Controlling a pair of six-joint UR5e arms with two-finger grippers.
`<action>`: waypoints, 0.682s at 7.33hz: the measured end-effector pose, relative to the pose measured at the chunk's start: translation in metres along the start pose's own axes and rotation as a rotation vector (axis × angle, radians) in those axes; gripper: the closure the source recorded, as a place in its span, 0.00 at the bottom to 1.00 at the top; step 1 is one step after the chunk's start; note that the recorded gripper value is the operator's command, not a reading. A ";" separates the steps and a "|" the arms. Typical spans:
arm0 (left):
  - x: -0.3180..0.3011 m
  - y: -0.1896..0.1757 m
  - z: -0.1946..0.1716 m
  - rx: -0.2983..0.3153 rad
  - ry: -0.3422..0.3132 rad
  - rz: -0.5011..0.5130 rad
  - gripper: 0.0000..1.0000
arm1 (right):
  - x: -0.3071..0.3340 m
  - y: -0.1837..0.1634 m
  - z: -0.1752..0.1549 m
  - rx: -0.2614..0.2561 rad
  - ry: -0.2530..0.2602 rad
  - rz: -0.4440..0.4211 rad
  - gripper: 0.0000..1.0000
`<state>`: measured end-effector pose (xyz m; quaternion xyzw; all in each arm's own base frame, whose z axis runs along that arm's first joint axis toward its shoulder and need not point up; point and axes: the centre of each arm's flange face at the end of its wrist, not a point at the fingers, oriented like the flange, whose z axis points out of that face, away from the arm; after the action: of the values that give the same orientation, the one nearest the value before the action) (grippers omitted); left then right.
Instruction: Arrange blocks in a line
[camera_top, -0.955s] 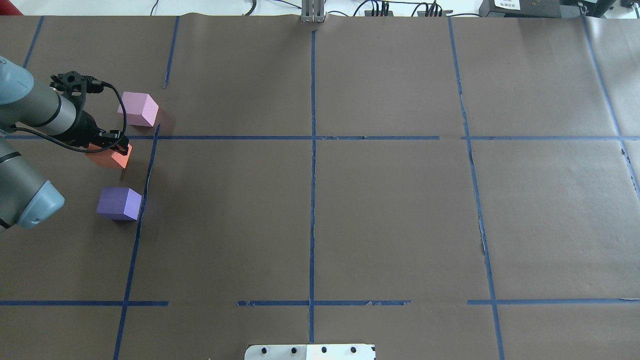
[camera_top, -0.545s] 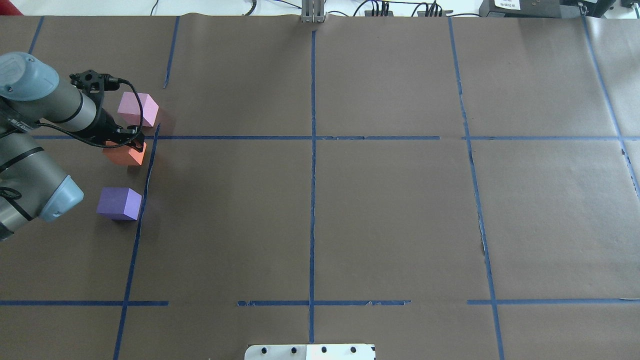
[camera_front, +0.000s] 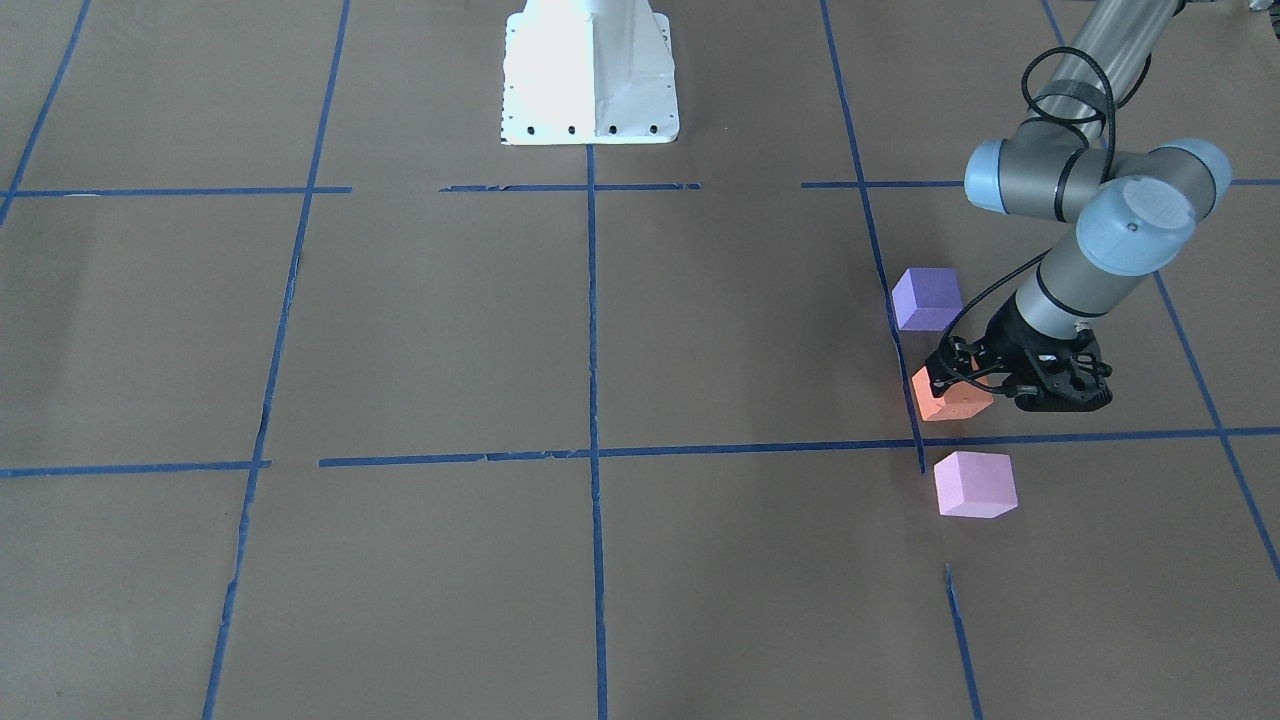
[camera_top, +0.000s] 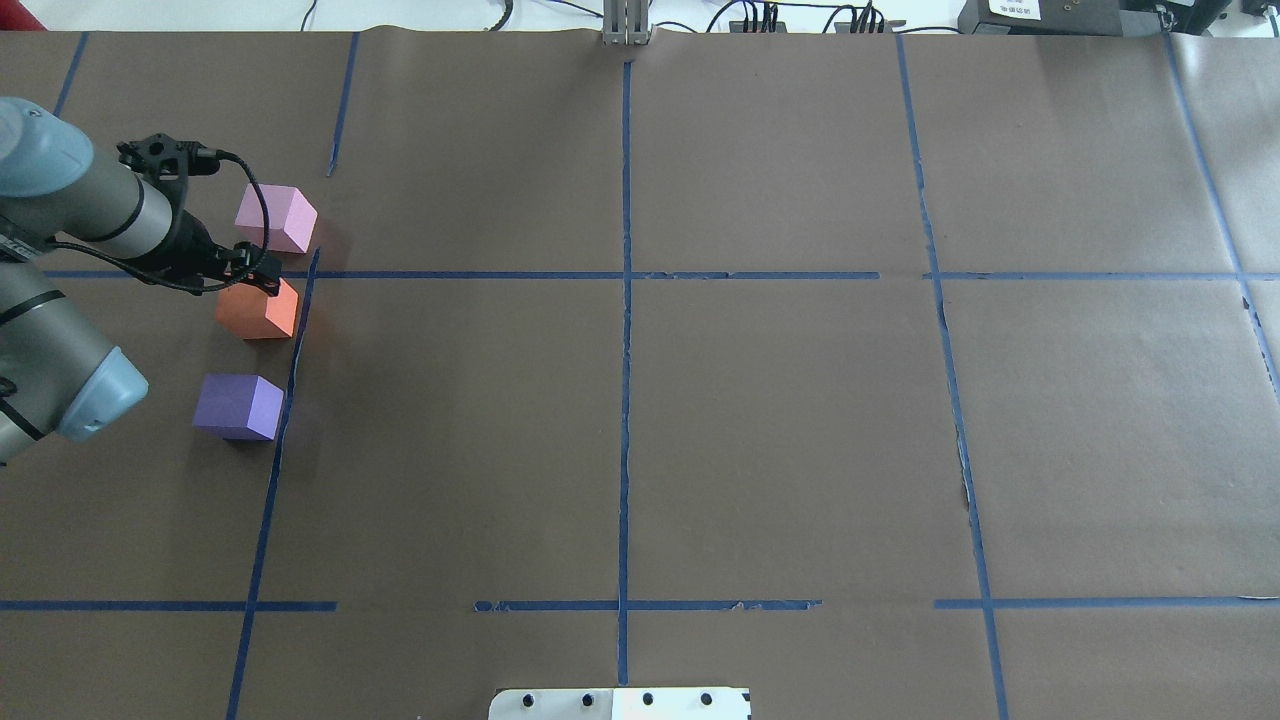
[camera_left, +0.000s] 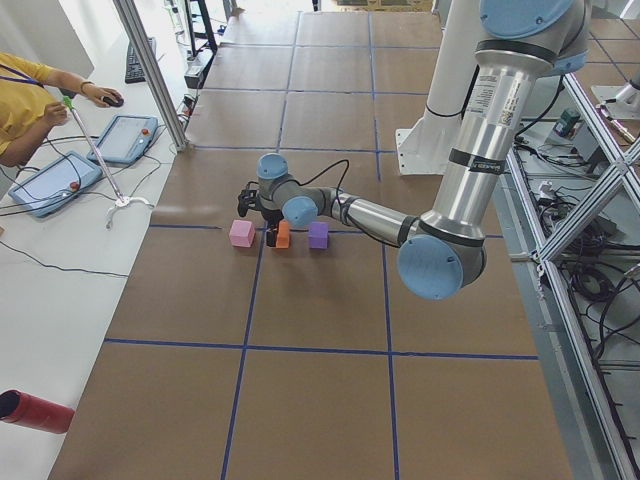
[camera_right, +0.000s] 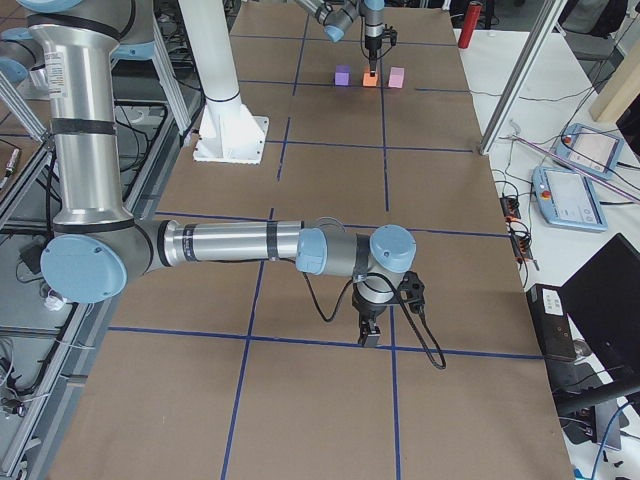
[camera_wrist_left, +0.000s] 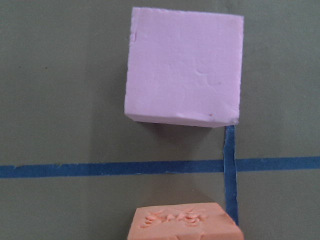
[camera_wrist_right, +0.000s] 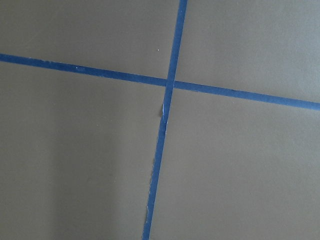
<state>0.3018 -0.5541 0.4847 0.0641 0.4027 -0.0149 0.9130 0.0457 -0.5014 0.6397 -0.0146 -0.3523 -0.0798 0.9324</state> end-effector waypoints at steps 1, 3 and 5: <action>-0.023 -0.015 -0.027 0.020 -0.006 0.015 0.00 | 0.000 0.000 0.000 0.000 0.000 0.000 0.00; -0.099 -0.052 -0.111 0.023 -0.095 0.124 0.00 | 0.000 0.000 0.000 0.000 0.000 0.000 0.00; -0.230 -0.053 -0.183 -0.003 -0.190 0.238 0.00 | 0.000 0.000 0.000 0.000 0.000 0.000 0.00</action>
<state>0.0077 -0.5888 0.5267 0.1082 0.3039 0.0880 0.9424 0.0455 -0.5014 0.6398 -0.0147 -0.3523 -0.0799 0.9324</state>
